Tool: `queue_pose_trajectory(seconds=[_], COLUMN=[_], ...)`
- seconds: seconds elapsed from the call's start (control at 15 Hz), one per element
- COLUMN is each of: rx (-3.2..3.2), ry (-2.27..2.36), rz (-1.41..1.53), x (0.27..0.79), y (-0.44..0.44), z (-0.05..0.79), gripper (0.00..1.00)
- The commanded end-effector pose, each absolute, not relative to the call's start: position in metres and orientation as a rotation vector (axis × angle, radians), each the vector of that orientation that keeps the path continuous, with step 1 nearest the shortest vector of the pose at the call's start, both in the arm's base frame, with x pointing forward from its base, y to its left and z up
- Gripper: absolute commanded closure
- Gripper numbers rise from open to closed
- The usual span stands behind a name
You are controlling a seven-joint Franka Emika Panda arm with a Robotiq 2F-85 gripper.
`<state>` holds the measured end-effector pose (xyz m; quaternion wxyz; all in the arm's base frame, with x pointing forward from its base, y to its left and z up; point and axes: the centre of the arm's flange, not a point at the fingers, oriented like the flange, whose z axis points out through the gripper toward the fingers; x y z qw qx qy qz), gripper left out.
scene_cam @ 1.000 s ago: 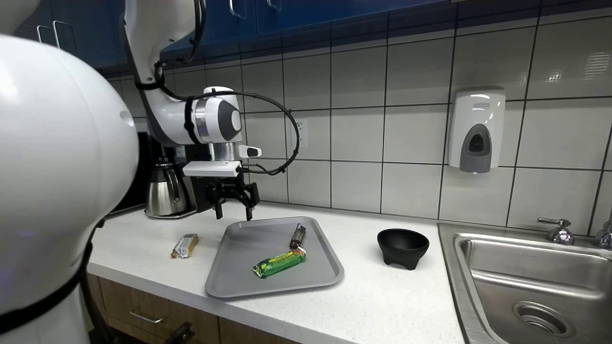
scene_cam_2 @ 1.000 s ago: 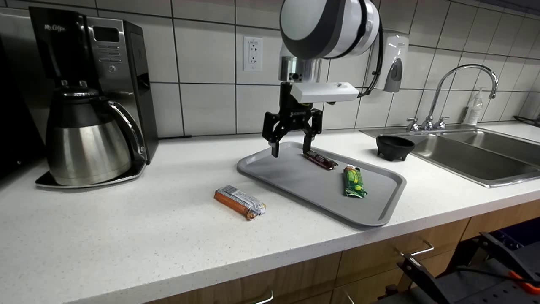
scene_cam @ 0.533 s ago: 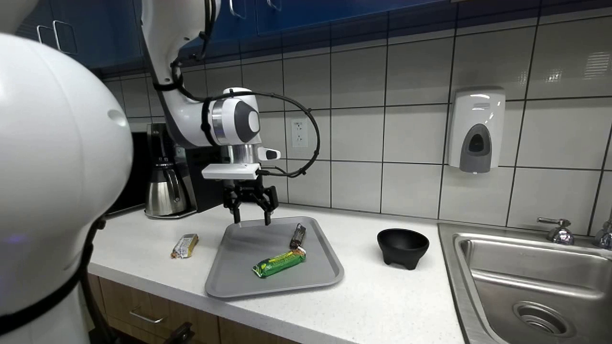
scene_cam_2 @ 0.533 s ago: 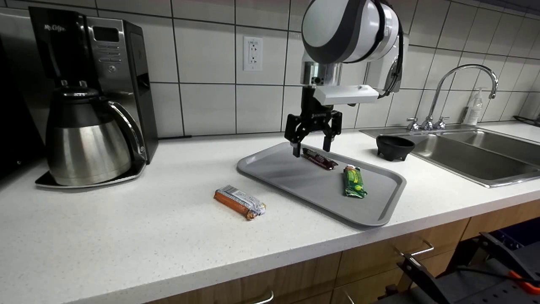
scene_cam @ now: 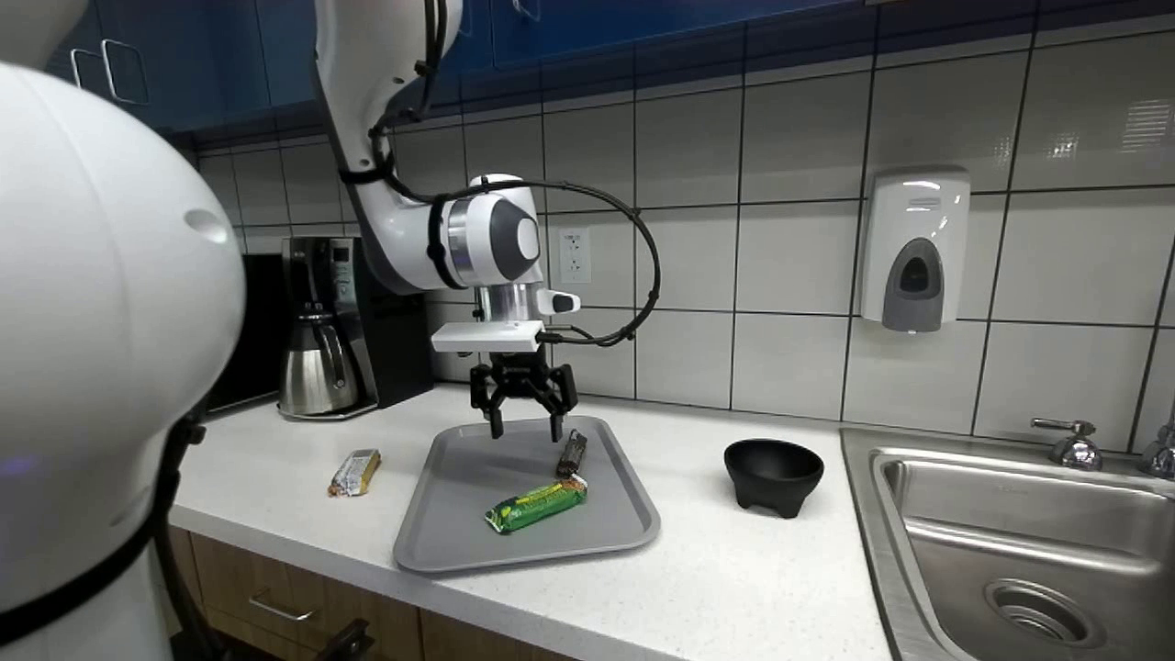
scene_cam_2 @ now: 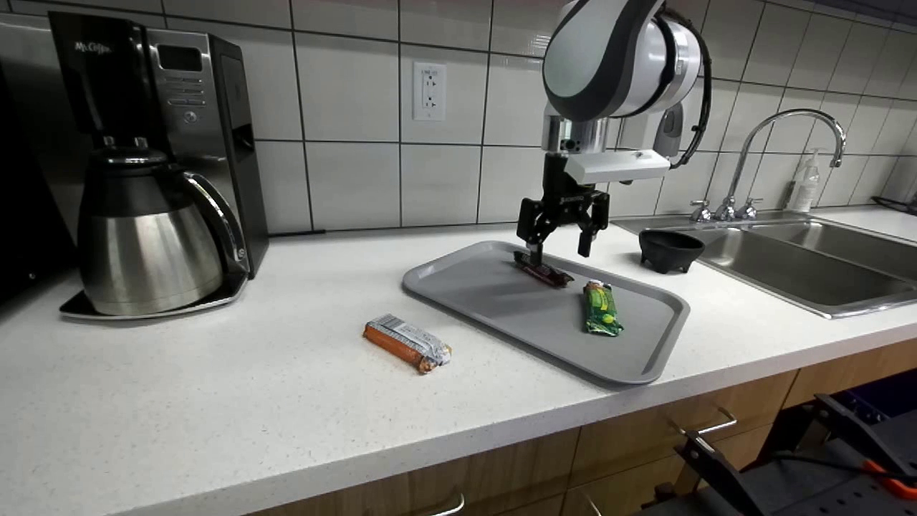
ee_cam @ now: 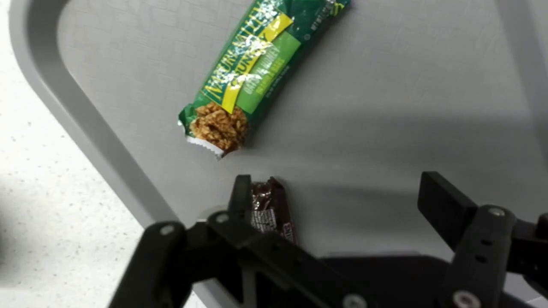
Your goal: Remove the items from the grey tray and put them on the counter
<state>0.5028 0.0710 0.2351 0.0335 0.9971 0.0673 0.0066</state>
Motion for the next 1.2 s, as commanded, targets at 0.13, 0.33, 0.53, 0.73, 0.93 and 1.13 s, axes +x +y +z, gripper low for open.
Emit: queue_pose_trajectory(seconds=[0.13,0.33,0.53,0.73,0.93,1.13], rx=[3.039,3.033,3.031,3.029,3.027,3.027], ry=[0.207,0.187,0.174,0.168,0.164,0.156], rz=[0.008,0.007,0.016,0.021,0.012,0.004], x=[0.524,0.538,0.554,0.566,0.572,0.577], y=[0.05,0.047,0.047,0.047,0.048,0.046], z=[0.218,0.211,0.205,0.199,0.19,0.183], gripper=[0.0,0.0,0.0,0.0,0.0,0.0])
